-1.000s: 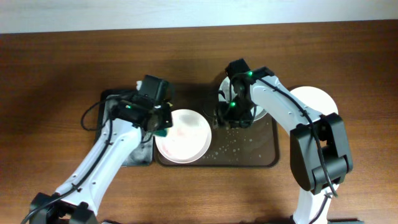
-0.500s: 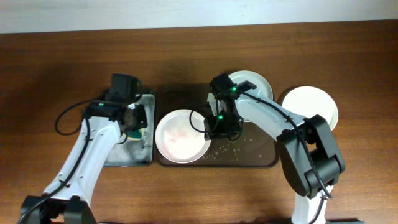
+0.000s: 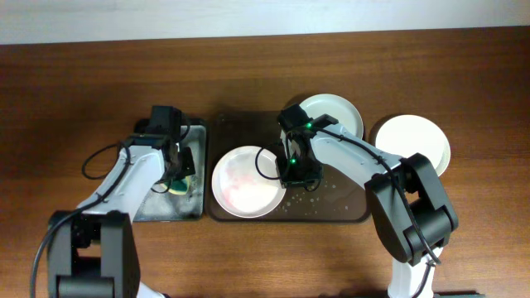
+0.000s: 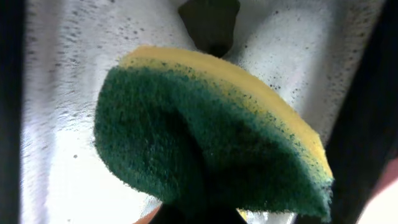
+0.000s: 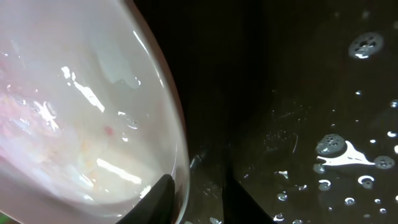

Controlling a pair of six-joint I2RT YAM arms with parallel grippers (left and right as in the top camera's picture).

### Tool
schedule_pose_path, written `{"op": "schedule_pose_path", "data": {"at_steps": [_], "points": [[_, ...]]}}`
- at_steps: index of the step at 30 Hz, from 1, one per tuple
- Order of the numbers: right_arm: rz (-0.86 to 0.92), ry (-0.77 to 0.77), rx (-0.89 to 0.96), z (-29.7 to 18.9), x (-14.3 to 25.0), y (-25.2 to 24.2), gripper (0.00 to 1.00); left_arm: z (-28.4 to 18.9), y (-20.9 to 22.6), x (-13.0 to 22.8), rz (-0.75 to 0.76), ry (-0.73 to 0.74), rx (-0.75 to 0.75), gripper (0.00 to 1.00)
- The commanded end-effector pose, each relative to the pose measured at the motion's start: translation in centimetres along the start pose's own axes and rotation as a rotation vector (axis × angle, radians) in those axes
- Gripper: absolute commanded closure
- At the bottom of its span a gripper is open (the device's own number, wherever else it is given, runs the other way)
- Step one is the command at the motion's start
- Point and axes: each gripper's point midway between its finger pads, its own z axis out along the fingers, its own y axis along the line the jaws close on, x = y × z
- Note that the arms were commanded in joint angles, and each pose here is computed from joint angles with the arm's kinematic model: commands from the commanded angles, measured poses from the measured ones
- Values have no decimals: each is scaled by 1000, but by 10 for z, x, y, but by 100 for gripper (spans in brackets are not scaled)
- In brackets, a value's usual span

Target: Clean dirty plates on tray and stack at the side

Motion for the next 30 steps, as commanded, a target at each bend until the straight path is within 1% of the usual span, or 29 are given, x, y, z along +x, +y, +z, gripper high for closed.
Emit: {"op": "schedule_pose_path", "data": {"at_steps": [1,3,8,12,13,14,15,17,19,24,28,30], "points": [[-2,-17,23,0,-1,-2,92,14,-18,4,89,35,99,100],[-3,-25,21,-1,-3,-2,96,18,-21,4,110,35,114,100],[5,-55,26,-18,-16,-7,96,27,-22,3,110,41,112,100],[-45,-130,104,-60,-31,-16,96,41,-23,8,112,72,105,100],[-52,-146,126,-67,-33,-18,96,43,-23,9,112,77,104,98],[-64,-182,179,-85,-36,-21,96,47,-23,10,112,82,103,83],[-70,-208,216,-96,-38,-24,96,48,-23,10,112,85,102,66],[-77,-258,289,-117,-40,-29,96,50,-23,10,112,82,99,37],[-83,-329,379,-141,-42,-35,96,50,-24,7,112,70,101,32],[-103,-467,560,-185,-43,-41,96,51,-23,-2,109,35,91,32],[-132,-562,759,-214,-45,-46,96,51,-25,-9,107,7,100,26],[-157,-589,824,-221,-45,-42,96,51,-26,-11,106,-3,103,23]]}}
